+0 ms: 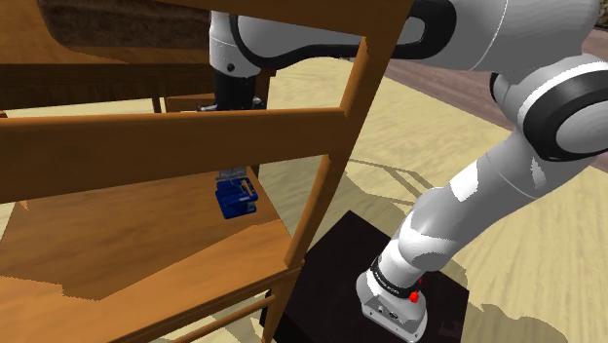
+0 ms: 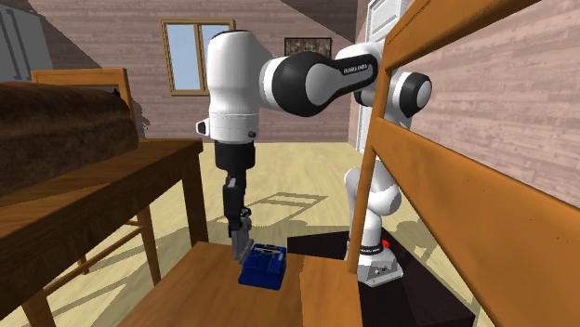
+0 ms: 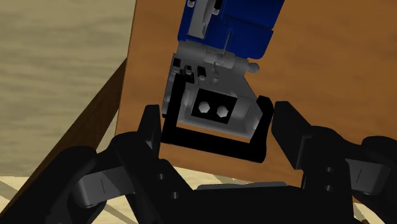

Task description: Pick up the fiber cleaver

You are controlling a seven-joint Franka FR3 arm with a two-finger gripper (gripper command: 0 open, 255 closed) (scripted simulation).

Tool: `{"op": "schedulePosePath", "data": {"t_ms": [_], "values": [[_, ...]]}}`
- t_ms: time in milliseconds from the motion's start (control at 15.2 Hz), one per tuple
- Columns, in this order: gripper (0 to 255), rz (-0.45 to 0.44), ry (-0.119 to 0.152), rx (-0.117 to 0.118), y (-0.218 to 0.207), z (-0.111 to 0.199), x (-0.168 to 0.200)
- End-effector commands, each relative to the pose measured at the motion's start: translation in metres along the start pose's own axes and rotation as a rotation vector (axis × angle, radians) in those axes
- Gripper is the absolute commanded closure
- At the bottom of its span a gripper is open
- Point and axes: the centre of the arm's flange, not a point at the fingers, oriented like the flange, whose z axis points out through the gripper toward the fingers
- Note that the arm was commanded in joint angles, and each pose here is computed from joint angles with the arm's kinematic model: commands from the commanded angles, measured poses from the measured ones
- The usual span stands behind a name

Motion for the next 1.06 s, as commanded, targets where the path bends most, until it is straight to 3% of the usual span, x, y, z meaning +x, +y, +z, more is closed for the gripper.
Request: {"op": "schedulePosePath", "data": {"t_ms": [0, 990], "values": [[255, 0.0, -0.001, -0.001, 0.0, -0.007, 0.0], [255, 0.0, -0.001, -0.001, 0.001, -0.076, 0.003]]}}
